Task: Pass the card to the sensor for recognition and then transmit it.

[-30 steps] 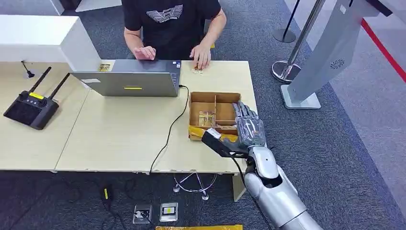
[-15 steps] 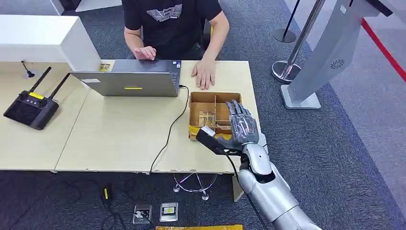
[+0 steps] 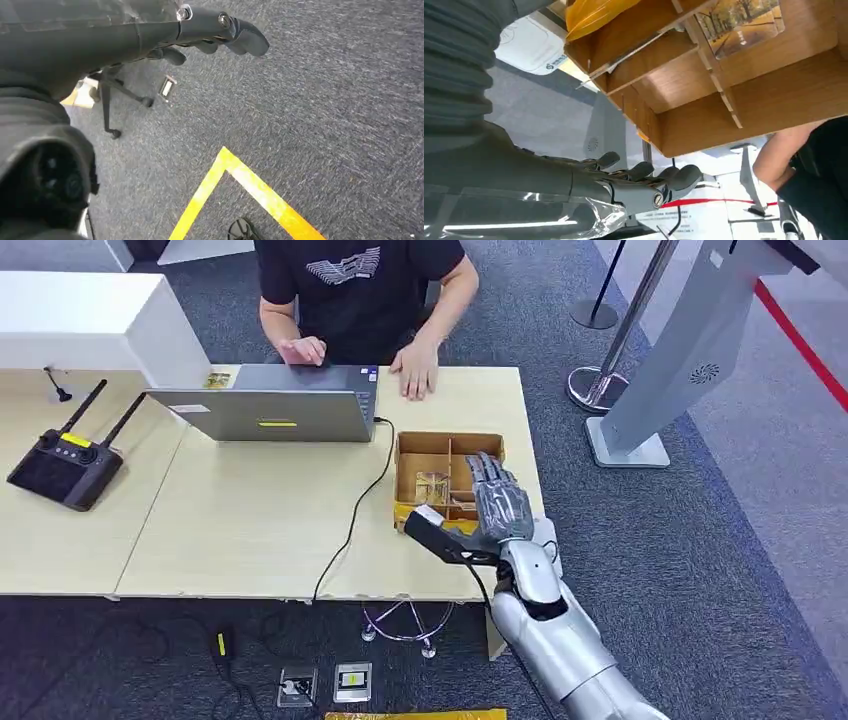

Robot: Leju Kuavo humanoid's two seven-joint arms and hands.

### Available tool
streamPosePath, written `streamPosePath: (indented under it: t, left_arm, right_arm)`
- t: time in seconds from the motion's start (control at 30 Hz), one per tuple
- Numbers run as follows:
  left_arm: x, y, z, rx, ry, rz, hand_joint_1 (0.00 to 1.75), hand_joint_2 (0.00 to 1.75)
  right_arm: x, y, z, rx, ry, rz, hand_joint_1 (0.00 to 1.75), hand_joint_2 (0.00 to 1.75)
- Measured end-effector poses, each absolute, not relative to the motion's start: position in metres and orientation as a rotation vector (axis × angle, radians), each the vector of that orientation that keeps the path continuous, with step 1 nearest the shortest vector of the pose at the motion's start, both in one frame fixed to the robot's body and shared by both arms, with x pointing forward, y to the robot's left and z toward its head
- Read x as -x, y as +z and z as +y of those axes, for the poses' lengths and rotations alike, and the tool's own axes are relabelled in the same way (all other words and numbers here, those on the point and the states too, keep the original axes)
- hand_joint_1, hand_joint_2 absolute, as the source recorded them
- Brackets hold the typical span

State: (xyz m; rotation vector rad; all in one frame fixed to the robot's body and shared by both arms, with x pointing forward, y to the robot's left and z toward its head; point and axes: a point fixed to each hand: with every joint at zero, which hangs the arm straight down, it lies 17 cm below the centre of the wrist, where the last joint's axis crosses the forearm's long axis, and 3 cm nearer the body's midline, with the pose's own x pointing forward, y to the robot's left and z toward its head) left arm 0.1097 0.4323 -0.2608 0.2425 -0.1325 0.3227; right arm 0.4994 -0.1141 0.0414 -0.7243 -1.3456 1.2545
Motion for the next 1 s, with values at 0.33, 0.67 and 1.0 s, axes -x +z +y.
streamPosePath:
  t: [0.33,0.67,1.0]
  left_arm:
    - [-0.107,-0.261,0.434,-0.257,0.338,-0.119,0.0,0.0]
    - [-0.107,-0.261,0.434,-0.257,0.337,-0.119,0.0,0.0]
    - [-0.106,-0.261,0.434,-0.256,0.345,-0.114,0.0,0.0]
  right_arm:
    - [-0.501,0.042,-0.109,0.728,1.258,-1.351,0.0,1.75]
    - [-0.501,0.036,-0.108,0.745,1.284,-1.336,0.0,1.75]
    - [-0.501,0.03,-0.107,0.742,1.287,-1.321,0.0,1.75]
